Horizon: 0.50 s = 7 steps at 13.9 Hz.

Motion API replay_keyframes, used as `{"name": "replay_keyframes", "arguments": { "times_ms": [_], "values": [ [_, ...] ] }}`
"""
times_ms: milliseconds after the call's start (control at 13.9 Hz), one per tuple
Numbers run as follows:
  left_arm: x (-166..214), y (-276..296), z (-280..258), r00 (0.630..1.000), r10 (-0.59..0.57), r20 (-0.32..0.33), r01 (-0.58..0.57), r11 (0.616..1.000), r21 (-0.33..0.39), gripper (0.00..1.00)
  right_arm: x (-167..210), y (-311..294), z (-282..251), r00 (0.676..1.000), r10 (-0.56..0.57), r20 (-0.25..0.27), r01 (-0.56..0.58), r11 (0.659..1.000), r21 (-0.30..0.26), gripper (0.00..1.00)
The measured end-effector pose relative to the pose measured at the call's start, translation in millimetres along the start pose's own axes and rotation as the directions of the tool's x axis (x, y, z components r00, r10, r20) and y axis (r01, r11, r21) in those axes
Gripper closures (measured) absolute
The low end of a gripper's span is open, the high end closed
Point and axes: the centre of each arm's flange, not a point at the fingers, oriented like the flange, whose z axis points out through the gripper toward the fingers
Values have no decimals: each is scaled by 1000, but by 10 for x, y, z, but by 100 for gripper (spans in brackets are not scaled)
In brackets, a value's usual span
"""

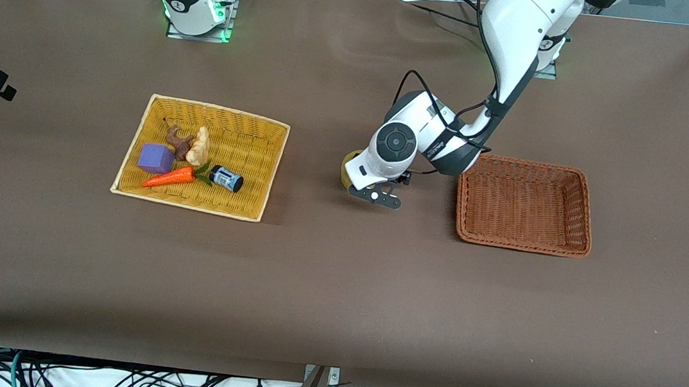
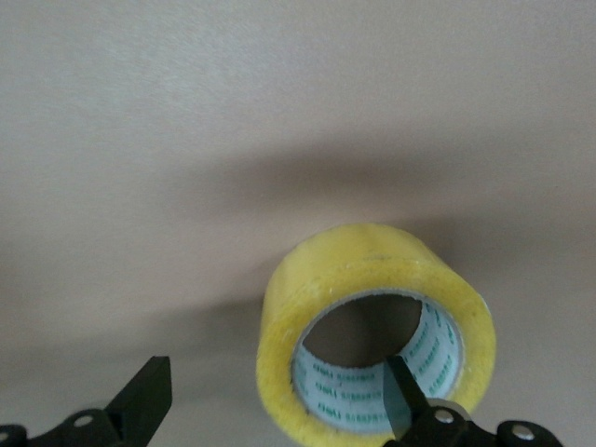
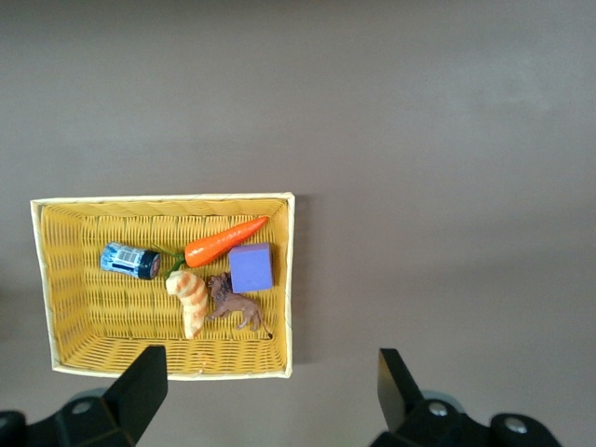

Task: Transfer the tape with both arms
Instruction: 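Reach the left gripper to the tape while the right gripper retracts, then close the left gripper on the tape roll and lift it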

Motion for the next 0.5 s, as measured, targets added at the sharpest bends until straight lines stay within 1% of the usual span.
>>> {"name": "replay_keyframes", "arguments": {
  "times_ms": [143, 287, 359, 430, 502],
  "values": [
    [-63, 22, 203, 1000, 7, -8, -7, 1000, -3, 0, -2, -2, 6, 1000, -11, 3, 11, 1000, -3, 0],
    [-102, 43, 295, 1000, 12, -6, -12, 1000, -2, 4, -2, -42, 21, 1000, -23, 7, 23, 1000, -3, 0],
    [-106, 53, 297, 1000, 14, -7, -14, 1000, -2, 13, -1, -109, 28, 999, -35, 8, 35, 999, -2, 0],
    [-104, 57, 293, 1000, 14, -8, -14, 1000, -3, 25, -3, -189, 32, 999, -49, 9, 49, 999, -2, 0],
    [-102, 58, 289, 1000, 14, -10, -14, 1000, -3, 35, -4, -249, 36, 998, -60, 9, 60, 998, -1, 0]
  ]
}}
